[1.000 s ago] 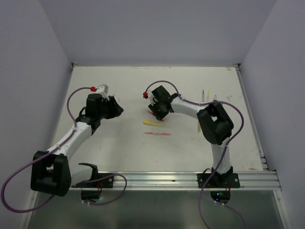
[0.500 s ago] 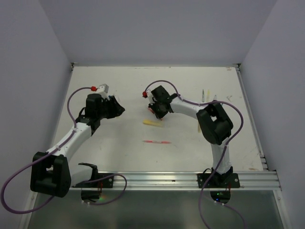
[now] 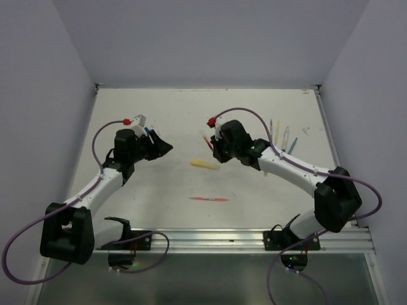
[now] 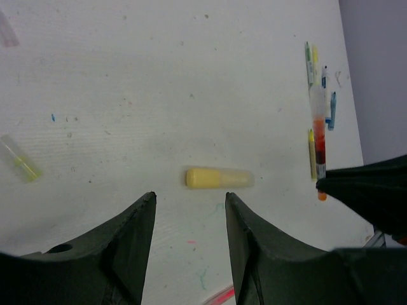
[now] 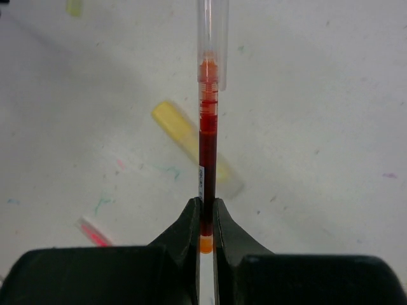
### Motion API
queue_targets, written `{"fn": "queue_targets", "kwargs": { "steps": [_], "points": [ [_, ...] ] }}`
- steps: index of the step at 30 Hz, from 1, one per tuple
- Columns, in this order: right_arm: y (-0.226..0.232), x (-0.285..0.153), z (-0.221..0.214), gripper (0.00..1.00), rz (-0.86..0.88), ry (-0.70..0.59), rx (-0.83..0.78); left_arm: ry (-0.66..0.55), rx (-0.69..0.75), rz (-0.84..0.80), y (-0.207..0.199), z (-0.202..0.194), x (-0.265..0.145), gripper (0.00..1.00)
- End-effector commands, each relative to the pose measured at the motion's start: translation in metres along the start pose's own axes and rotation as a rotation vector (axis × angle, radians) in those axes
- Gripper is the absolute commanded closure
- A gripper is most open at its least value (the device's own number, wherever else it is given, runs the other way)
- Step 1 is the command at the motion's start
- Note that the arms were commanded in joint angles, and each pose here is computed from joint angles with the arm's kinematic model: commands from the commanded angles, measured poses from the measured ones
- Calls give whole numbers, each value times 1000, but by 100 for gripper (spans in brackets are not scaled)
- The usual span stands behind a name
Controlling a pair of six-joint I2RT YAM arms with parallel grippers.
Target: Open the pen caps
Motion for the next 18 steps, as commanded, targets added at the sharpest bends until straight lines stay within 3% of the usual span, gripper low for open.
{"fn": "queue_targets", "kwargs": {
  "steps": [1,5,8,18],
  "points": [
    [29,-8,-54,100,93,77,109,-74,-9,-69,-14,15,-6,49],
    [79,-16,-100,100,192,99,99,-106,-23,-97,-22,21,-13,49],
    [99,-19,-128,100,171,98,60,-127,-25,-109,-28,26,-21,49],
    [118,-10,-175,100,171,47,41,-191,18,-83,-38,42,-45,46]
  ]
}}
Point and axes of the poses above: each gripper's point midway between its finger pads, its own x axis out along the fingers, its own y axis along the line the jaws close on, z = x × y, the point moved 3 cm from there along -x, back along the fingers, and after that the axes turned 9 degrees about x, right-handed, at the moved point
